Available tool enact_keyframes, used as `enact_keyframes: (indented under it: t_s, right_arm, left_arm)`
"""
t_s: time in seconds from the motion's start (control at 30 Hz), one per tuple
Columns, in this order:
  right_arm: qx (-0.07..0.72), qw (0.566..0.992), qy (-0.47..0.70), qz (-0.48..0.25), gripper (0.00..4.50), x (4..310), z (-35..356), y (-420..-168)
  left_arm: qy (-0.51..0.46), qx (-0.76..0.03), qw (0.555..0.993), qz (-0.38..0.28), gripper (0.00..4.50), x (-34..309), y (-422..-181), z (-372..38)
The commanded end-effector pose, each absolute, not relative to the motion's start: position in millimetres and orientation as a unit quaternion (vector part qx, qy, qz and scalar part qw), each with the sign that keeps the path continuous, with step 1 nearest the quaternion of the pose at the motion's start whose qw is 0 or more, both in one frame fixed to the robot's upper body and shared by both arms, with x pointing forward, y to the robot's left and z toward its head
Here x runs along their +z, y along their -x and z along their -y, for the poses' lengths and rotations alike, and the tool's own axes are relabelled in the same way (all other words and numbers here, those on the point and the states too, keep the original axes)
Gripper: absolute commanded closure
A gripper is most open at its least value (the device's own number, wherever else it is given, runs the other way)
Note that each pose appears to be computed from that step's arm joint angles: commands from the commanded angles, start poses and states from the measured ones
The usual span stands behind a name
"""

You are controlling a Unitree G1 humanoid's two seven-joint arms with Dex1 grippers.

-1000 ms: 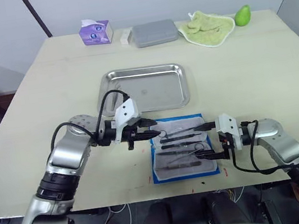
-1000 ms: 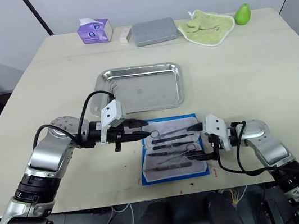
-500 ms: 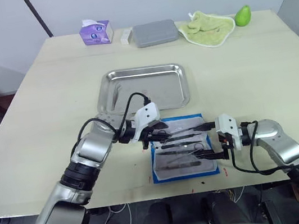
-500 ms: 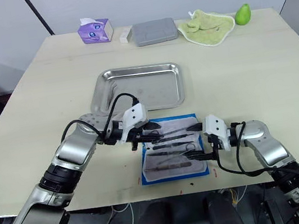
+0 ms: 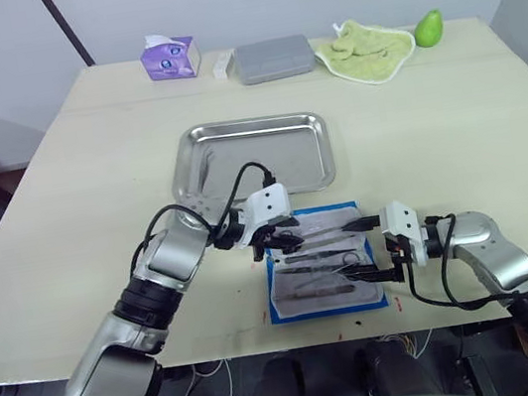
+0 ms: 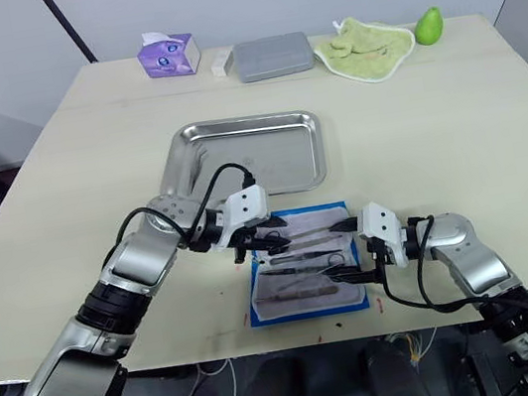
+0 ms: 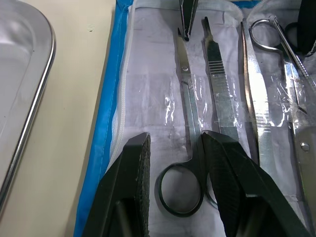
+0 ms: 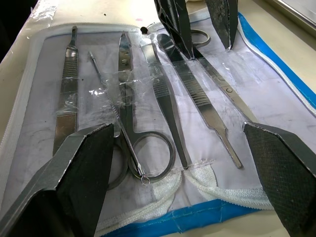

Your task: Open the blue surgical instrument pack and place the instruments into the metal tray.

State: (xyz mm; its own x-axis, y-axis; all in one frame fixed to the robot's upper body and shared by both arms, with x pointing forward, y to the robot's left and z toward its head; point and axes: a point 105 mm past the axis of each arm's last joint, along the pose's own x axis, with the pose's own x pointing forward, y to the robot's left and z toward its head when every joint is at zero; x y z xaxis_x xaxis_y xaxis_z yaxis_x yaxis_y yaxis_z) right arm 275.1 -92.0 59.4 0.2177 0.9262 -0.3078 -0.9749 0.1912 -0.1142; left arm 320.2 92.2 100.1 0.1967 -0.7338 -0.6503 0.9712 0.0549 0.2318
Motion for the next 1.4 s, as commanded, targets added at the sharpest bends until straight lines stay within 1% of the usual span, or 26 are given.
enact_keyframes:
  t_s: [0.03,0.37,0.43,0.47,0.53,0.8,1.23,1.4]
  right_arm:
    - [0.604,0.769,0.142,-0.154,0.00,29.4,101.6,-270.0]
    - [0.605,0.769,0.140,-0.155,0.00,29.8,100.4,-269.6]
    - [0.605,0.768,0.139,-0.156,0.00,29.6,99.9,-269.1]
    - [0.605,0.768,0.139,-0.156,0.00,29.5,99.7,-268.8]
    - [0.605,0.768,0.138,-0.156,0.00,29.5,99.4,-268.6]
    - [0.607,0.767,0.138,-0.158,0.00,28.7,98.6,-267.5]
    - [0.613,0.755,0.150,-0.179,0.00,19.7,95.9,-264.5]
    - [0.611,0.754,0.155,-0.185,0.00,16.6,95.4,-264.9]
  left_arm:
    - [-0.338,-0.610,0.688,-0.202,2.71,92.1,-318.4,-92.4]
    - [-0.349,-0.622,0.665,-0.223,2.71,79.2,-314.1,-91.8]
    - [-0.349,-0.624,0.661,-0.227,3.28,76.8,-314.0,-90.8]
    - [-0.349,-0.626,0.659,-0.229,3.77,75.7,-313.9,-90.4]
    - [-0.350,-0.627,0.656,-0.232,4.46,74.2,-313.7,-90.6]
    - [-0.362,-0.626,0.650,-0.233,4.46,76.8,-318.8,-93.6]
    - [-0.364,-0.635,0.645,-0.219,4.46,114.7,-325.6,-86.0]
    - [-0.374,-0.638,0.636,-0.220,4.46,123.5,-326.8,-87.2]
